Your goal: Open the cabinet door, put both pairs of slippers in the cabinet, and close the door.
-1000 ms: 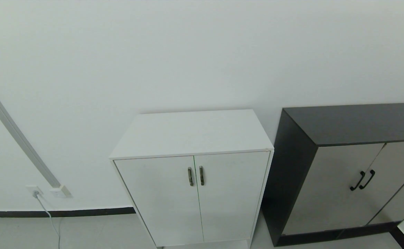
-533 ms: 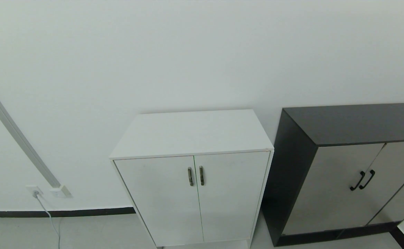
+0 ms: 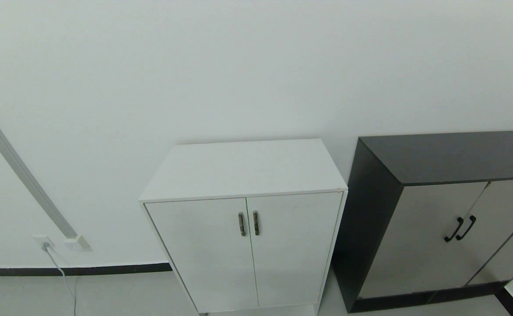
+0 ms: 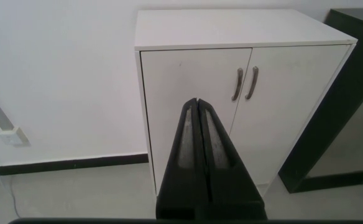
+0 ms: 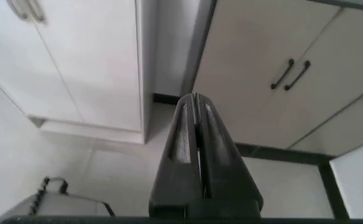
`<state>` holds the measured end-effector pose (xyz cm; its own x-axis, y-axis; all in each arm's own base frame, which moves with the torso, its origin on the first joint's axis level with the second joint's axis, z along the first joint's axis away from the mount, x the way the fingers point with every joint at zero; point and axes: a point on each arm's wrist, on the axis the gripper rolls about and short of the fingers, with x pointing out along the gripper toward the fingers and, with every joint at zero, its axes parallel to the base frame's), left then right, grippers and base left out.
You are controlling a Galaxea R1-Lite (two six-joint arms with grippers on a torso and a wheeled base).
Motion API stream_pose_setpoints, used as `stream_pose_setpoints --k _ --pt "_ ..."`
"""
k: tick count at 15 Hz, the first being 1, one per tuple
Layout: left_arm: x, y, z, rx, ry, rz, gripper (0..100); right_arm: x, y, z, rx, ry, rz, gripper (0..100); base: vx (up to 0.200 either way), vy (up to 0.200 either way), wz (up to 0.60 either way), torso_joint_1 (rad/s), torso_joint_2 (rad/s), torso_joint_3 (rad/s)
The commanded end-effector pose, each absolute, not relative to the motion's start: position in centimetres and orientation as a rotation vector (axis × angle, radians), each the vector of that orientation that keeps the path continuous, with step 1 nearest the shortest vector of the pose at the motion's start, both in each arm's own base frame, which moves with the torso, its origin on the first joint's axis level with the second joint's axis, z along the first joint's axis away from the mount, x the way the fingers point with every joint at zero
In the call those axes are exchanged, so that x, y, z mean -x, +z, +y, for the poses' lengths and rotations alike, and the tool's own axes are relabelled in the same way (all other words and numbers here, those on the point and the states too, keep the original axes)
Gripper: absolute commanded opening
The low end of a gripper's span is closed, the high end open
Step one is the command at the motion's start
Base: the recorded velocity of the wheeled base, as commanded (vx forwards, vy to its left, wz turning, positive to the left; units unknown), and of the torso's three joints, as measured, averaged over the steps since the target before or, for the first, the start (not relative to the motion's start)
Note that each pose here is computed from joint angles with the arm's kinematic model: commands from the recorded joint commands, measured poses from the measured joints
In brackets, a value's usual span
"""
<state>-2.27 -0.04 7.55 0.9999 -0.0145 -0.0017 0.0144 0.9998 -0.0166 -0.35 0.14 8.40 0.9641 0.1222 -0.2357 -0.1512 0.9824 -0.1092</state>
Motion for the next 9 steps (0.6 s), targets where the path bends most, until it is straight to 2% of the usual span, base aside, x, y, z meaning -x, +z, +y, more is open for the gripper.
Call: stream_pose_setpoints --k 1,4,9 --pt "2.27 7.55 -0.04 0.017 -0.014 0.002 0 0.29 8.41 0.16 0.066 0.128 0.241 0 0.0 0.0 0.0 0.0 0.0 0.0" --pt "2.27 7.55 -0.04 0.018 -0.014 0.002 0 1.04 7.87 0.17 0.081 0.007 0.162 0 0.0 0.0 0.0 0.0 0.0 0.0" --pt "2.27 7.55 -0.04 0.018 -0.014 0.002 0 1.03 7.86 0.22 0.072 -0.044 0.166 0 0.0 0.0 0.0 0.0 0.0 0.0"
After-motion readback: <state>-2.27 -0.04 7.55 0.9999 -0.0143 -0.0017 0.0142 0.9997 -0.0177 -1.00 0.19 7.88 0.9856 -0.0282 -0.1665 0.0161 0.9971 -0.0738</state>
